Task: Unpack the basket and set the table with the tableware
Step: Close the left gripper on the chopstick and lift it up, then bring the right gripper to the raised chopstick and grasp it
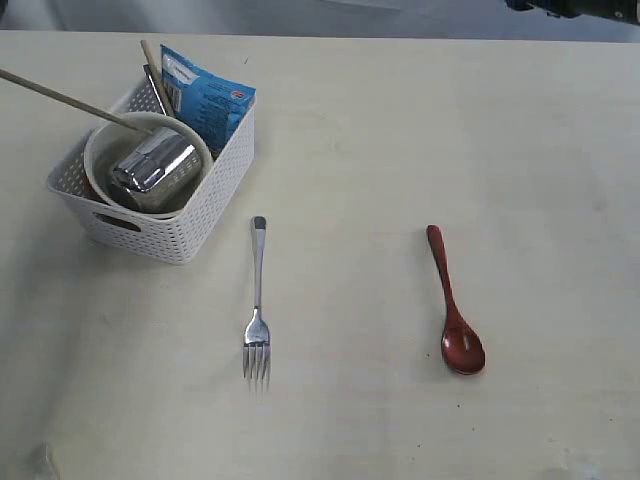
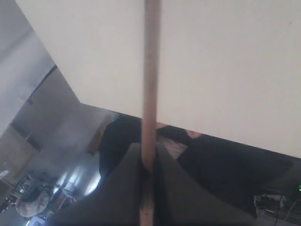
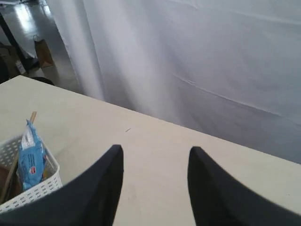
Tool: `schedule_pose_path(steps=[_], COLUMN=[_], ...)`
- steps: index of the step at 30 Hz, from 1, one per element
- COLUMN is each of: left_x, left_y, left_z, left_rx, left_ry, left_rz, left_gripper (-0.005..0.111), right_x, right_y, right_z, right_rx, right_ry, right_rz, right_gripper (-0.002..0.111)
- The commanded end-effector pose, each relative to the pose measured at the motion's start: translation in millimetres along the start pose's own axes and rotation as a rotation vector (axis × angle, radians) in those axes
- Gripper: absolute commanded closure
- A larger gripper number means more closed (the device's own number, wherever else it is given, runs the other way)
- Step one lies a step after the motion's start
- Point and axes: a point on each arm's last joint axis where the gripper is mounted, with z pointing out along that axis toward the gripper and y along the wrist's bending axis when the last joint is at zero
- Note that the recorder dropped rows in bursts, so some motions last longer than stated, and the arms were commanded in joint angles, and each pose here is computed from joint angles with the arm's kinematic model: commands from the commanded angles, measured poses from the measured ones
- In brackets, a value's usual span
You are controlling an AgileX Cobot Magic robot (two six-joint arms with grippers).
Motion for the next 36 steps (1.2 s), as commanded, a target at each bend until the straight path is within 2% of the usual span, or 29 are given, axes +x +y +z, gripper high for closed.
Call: schedule_pose_path(steps=[1,6,9,16,20,23,24,26,28,30,32,34,36], left_x=[-9.5,-20.0,-26.8,-49.0,-67.6,-80.4,-87.6,-97.0,-103.3,-113.1,-124.2,-138.6,-148.3], left_y=[-1.9,1.5,12.4,49.5,64.1,68.7,69.1,69.1,68.3,67.9,67.8,65.8,62.7], left_z=[-7.0,-6.3,-8.3,-15.9,-11.5,-0.5,6.1,12.9,11.8,1.6,-12.2,-30.0,-40.4], left_rx=[0.008,0.049,0.063,0.118,0.195,0.240,0.271,0.309,0.322,0.331,0.314,0.293,0.283], left_ry=[-0.077,-0.163,-0.222,-0.410,-0.485,-0.493,-0.500,-0.517,-0.535,-0.586,-0.615,-0.646,-0.663], left_rz=[-0.050,-0.083,-0.143,-0.363,-0.495,-0.500,-0.498,-0.486,-0.472,-0.458,-0.431,-0.395,-0.362], left_gripper=[0.107,0.107,0.107,0.107,0.107,0.107,0.107,0.107,0.107,0.107,0.107,0.107,0.107], right_x=[-0.3,-5.2,-5.6,-9.5,-6.4,4.3,11.6,18.8,20.0,21.6,24.4,28.8,28.5], right_y=[11.6,31.9,41.3,58.8,78.6,93.1,103.2,117.9,135.2,158.0,169.4,170.5,167.2], right_z=[-5.4,-21.5,-31.4,-40.5,-32.8,-22.3,-14.7,-7.8,-6.0,-6.6,-7.7,-8.5,-8.5], right_rx=[-0.120,-0.278,-0.356,-0.490,-0.523,-0.465,-0.388,-0.277,-0.262,-0.286,-0.270,-0.198,-0.135], right_ry=[0.017,0.042,0.073,0.040,0.031,0.056,0.091,0.138,0.134,0.109,0.109,0.138,0.160], right_rz=[-0.186,-0.394,-0.480,-0.512,-0.611,-0.762,-0.872,-1.001,-1.067,-1.155,-1.203,-1.295,-1.328], right_gripper=[0.066,0.066,0.066,0.066,0.066,0.066,0.066,0.066,0.066,0.066,0.066,0.066,0.066])
